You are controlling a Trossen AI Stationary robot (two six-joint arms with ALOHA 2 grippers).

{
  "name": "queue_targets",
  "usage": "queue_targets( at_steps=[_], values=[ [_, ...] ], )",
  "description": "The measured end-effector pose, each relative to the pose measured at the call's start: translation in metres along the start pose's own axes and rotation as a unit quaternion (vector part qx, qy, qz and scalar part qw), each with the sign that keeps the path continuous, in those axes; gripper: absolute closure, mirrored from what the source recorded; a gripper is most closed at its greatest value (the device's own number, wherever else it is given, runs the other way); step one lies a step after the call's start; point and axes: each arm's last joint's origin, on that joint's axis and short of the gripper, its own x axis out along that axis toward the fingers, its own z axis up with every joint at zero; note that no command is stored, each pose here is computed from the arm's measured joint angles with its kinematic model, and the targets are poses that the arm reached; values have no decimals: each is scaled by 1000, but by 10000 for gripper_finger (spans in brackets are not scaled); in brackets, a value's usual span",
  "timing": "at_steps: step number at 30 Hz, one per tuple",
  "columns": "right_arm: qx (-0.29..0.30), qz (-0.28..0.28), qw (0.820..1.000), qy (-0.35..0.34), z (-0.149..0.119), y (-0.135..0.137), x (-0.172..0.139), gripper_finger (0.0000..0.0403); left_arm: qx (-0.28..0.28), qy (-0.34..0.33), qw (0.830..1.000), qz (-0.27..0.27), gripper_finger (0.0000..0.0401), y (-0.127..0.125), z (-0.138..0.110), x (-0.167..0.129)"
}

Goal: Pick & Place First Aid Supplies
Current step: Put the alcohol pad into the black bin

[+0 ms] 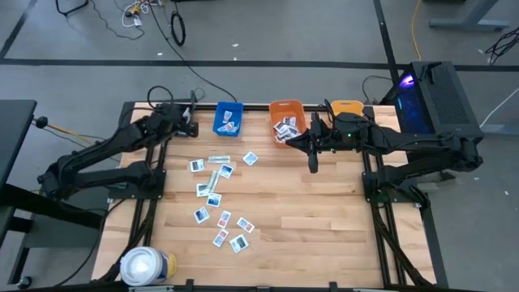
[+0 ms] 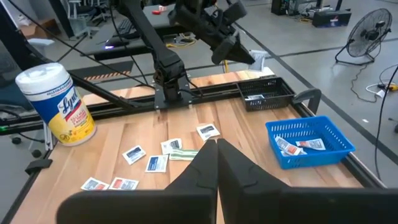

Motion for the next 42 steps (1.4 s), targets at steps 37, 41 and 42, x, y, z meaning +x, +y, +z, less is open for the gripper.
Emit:
queue_targets(
  at_steps=[37, 41, 42],
  values=[
    [22, 2, 1000, -19, 4, 0, 0, 403, 20, 82, 990, 109, 401, 24, -1, 42],
    [30, 2, 999, -21, 4, 0, 0, 403, 24, 90, 987, 131, 401, 24, -2, 49],
    [30, 2, 999, -22, 4, 0, 0, 403, 29, 93, 986, 137, 400, 23, -3, 51]
  ],
)
